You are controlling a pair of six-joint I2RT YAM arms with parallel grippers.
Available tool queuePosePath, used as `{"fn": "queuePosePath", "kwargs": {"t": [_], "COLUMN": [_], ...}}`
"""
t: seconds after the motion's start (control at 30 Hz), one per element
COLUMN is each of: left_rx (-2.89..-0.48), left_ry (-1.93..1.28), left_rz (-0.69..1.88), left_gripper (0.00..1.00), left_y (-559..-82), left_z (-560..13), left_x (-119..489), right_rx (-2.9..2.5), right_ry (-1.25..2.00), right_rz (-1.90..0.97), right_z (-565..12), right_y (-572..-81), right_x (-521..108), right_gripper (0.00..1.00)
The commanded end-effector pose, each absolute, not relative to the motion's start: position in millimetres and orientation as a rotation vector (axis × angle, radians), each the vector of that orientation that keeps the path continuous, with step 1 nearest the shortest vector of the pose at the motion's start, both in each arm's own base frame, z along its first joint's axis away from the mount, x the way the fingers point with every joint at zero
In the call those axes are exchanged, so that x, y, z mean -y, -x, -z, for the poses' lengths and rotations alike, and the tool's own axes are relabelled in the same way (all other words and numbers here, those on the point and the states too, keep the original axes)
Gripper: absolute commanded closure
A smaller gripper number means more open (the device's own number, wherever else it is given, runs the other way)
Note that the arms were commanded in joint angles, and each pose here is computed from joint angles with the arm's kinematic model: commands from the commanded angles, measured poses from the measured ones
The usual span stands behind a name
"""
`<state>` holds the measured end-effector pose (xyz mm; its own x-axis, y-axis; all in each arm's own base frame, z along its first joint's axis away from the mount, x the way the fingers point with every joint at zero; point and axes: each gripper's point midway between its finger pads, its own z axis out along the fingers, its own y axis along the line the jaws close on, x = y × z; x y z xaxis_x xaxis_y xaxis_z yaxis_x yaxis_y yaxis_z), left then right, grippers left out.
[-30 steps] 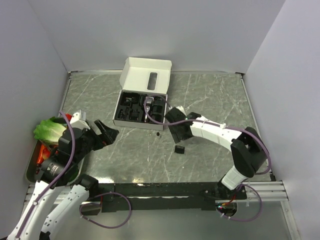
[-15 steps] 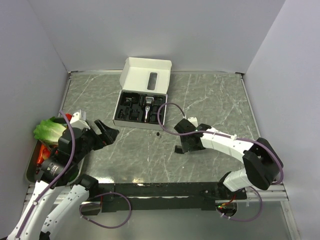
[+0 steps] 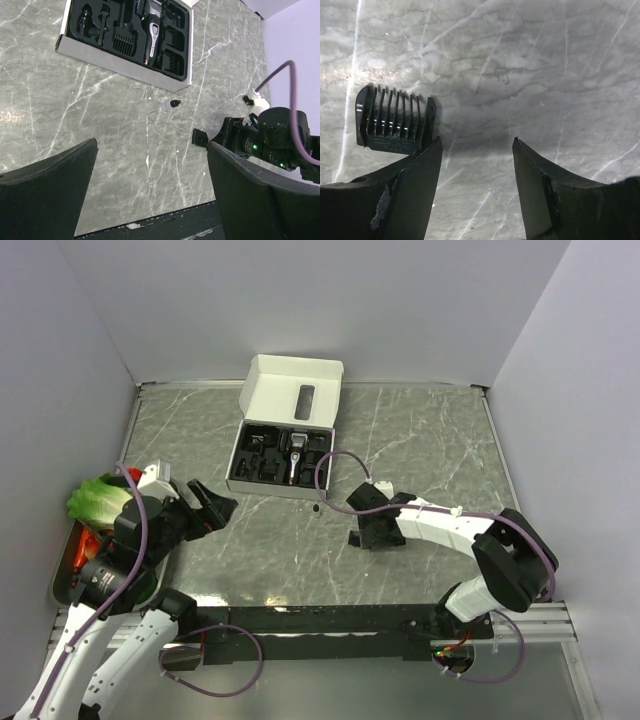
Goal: Sort the hair-cutting tools
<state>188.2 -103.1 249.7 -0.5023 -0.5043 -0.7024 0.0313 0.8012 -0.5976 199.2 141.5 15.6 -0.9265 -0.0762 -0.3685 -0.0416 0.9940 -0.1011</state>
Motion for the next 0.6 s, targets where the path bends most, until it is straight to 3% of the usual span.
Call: {"fn": "queuePosePath", "kwargs": {"t": [0.0,0.57], "left_rx": [-1.965,-1.969], "left_ry": [0.339,0.352], "left_rz": [0.698,0.693], "left_gripper": [0.03,0.03], "left_y": [-185.2,-185.8], "left_z": [-263.9,-262.4], "left_x": [101.7,100.7], "right_rx": [-2.767,-2.797], "right_ry": [0.057,0.162], "right_rz": [0.093,-0.076], "right_z": [-4.4,-7.2], "right_y": [-201.2,-198.0], "right_x": [-150.6,-203.0], "right_gripper": [0.34,0.34]}}
